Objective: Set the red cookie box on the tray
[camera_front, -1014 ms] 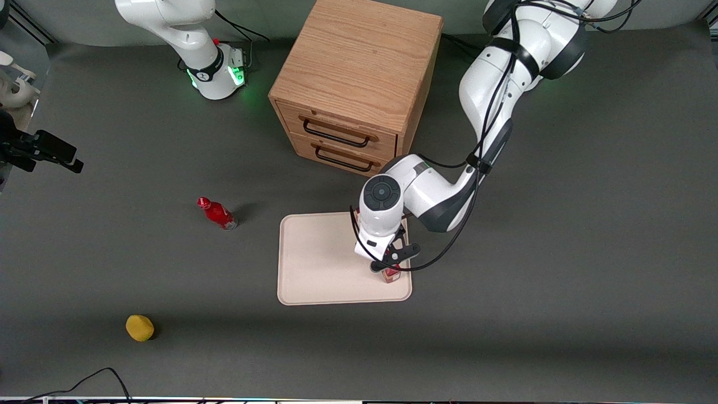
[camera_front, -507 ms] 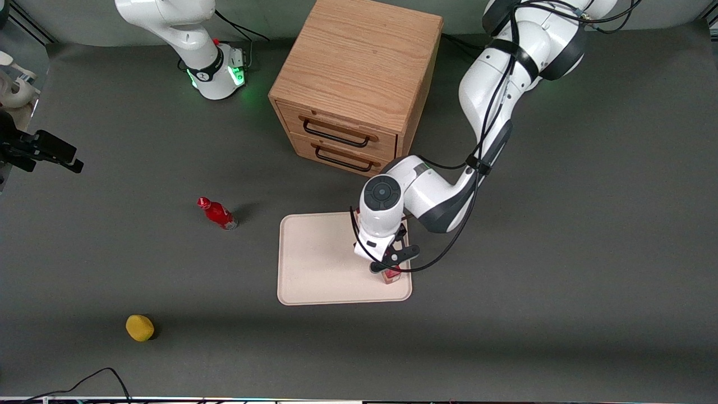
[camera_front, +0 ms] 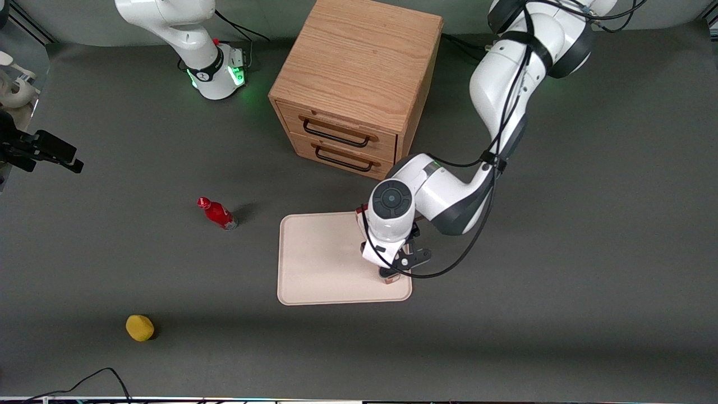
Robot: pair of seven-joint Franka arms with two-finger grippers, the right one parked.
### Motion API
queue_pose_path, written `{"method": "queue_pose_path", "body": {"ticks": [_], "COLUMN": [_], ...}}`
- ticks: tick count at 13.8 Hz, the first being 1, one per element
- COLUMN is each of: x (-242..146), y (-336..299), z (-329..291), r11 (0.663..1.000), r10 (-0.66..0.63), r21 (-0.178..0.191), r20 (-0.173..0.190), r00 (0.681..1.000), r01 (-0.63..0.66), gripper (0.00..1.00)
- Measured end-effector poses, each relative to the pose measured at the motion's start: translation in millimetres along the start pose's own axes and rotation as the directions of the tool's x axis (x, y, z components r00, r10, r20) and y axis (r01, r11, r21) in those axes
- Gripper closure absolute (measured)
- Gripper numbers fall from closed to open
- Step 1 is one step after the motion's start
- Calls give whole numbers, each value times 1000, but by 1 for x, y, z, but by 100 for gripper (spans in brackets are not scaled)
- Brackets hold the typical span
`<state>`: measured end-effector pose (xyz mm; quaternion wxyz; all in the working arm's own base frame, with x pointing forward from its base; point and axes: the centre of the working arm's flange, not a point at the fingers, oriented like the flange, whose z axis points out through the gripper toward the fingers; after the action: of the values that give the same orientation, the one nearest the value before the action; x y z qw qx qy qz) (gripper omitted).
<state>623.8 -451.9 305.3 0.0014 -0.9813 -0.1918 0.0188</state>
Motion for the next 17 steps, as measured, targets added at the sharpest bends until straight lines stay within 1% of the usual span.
{"method": "queue_pose_path", "body": {"ticks": [1,3,4,5,6,8,10,12,14,17], "x": [1,-1,-4,-6,-7,-10,-7,-1,1,3], "y": [-7,-24,-35,-49,-66,-104,-148,-193,-235,-302], "z": [-21,-68,-97,-129,-162,-210,-233,-237,-233,-231], "r11": [1000,999,998,998,996,988,972,957,942,921], "r10": [0,11,30,50,70,137,215,263,304,360], "r21": [11,45,49,43,43,51,61,84,101,107], "r20": [29,73,104,127,139,132,132,142,137,134], "r00": [1000,997,994,991,988,982,968,954,943,923], "r01": [0,-14,-35,-56,-77,-144,-225,-276,-319,-375], "gripper": [0,0,0,0,0,0,0,0,0,0]}}
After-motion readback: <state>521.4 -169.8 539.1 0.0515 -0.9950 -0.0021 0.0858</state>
